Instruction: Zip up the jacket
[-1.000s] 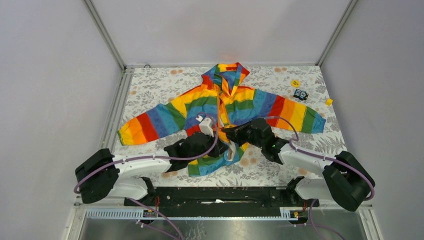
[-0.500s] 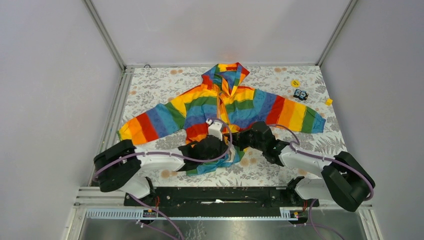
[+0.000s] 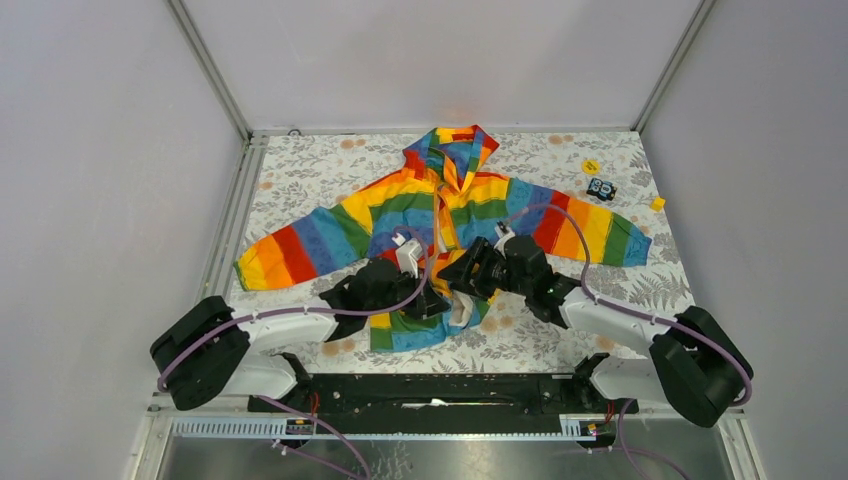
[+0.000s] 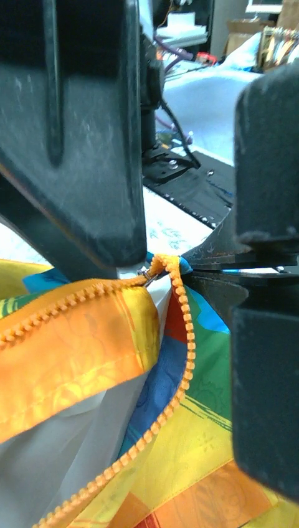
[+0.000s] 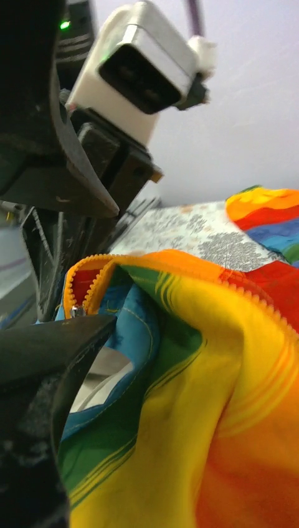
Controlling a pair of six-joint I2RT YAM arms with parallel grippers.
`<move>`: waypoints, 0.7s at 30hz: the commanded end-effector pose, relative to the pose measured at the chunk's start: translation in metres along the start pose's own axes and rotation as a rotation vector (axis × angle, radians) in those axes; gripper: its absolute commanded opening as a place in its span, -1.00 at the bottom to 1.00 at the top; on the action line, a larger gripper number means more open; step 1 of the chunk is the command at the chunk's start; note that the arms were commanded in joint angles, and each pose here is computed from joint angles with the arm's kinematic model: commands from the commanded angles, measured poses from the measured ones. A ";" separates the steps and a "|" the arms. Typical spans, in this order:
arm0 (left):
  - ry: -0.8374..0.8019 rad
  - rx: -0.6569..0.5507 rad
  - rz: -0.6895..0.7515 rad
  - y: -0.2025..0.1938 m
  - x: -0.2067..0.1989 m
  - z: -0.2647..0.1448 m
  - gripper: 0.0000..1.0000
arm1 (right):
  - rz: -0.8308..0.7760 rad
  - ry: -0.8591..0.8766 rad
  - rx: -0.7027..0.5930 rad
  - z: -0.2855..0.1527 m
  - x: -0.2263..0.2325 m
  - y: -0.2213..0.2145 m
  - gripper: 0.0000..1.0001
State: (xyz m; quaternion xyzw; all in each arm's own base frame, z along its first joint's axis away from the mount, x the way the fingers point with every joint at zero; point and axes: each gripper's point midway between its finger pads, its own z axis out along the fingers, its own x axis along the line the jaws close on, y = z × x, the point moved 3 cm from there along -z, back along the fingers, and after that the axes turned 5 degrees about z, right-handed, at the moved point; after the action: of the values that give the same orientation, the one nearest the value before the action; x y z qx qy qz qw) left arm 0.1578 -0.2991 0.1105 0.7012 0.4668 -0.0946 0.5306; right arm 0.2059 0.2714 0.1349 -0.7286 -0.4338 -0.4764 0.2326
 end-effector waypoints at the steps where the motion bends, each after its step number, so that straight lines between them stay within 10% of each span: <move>1: -0.212 0.032 0.014 0.000 -0.022 -0.015 -1.00 | -0.468 0.056 0.052 -0.017 0.017 0.004 0.39; 7: -0.289 0.079 0.017 -0.007 -0.015 -0.020 -1.00 | -0.693 0.140 0.173 -0.039 0.019 -0.012 0.43; 12: -0.357 0.090 0.056 -0.006 -0.022 -0.025 -1.00 | -0.865 0.206 0.292 -0.057 0.011 -0.028 0.06; 15: -0.354 0.105 0.075 -0.006 -0.022 -0.026 -1.00 | -0.856 0.248 0.302 -0.056 0.011 -0.033 -0.23; 21: -0.368 0.101 0.073 -0.005 -0.026 -0.034 -1.00 | -0.771 0.282 0.290 -0.052 0.005 -0.038 -0.15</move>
State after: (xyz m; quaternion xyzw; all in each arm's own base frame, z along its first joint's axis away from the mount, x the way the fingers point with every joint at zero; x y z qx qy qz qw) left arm 0.1327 -0.2846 0.1153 0.7171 0.3798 -0.2196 0.5416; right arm 0.1522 0.2521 0.1579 -0.4139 -0.7122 -0.5369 0.1825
